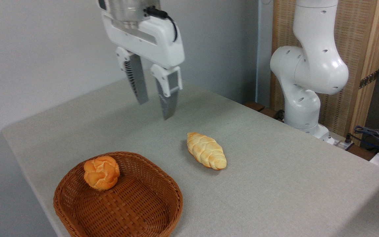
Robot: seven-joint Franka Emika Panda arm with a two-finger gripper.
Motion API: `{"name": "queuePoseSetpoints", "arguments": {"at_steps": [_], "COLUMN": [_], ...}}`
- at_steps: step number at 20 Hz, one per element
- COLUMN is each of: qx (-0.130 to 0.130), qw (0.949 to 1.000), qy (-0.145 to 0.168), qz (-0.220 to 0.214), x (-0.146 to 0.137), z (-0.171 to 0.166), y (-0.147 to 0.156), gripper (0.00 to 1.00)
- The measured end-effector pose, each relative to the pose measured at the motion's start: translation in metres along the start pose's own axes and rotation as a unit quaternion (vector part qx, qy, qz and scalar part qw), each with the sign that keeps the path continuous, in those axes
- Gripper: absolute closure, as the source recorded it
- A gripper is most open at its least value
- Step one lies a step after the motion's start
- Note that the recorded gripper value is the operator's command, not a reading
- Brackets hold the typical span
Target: Put bread into the basket
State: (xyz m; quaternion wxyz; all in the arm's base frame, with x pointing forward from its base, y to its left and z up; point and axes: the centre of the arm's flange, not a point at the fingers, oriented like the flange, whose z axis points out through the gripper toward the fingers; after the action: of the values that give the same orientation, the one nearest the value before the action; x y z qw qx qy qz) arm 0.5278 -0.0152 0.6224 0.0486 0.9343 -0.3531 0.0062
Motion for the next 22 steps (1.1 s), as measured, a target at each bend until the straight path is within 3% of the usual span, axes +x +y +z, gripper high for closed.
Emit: {"name": "queuePoseSetpoints", "arguments": {"at_steps": [2,5,7,9,10,11,12,13,14,22], "qx": [-0.012,0.002,0.008,0.011,0.014,0.013,0.011,0.009,0.008,0.008], "qw": [0.9999,0.9999,0.9991,0.9941,0.9867,0.9754,0.9594,0.9379,0.9298,0.9298], "qy": [-0.008,0.016,0.025,0.008,-0.006,-0.015,-0.022,-0.026,-0.027,-0.027], "qz": [-0.005,0.003,0.034,0.108,0.162,0.219,0.281,0.346,0.367,0.367], "x": [-0.024,-0.047,-0.051,-0.053,-0.055,-0.056,-0.057,-0.056,-0.056,-0.056], "z": [0.013,0.035,0.055,0.074,0.083,0.09,0.095,0.098,0.099,0.099], "y": [0.011,0.034,0.053,0.066,0.068,0.069,0.07,0.071,0.071,0.071], "gripper": [0.0,0.0,0.0,0.0,0.0,0.0,0.0,0.0,0.0,0.0]}}
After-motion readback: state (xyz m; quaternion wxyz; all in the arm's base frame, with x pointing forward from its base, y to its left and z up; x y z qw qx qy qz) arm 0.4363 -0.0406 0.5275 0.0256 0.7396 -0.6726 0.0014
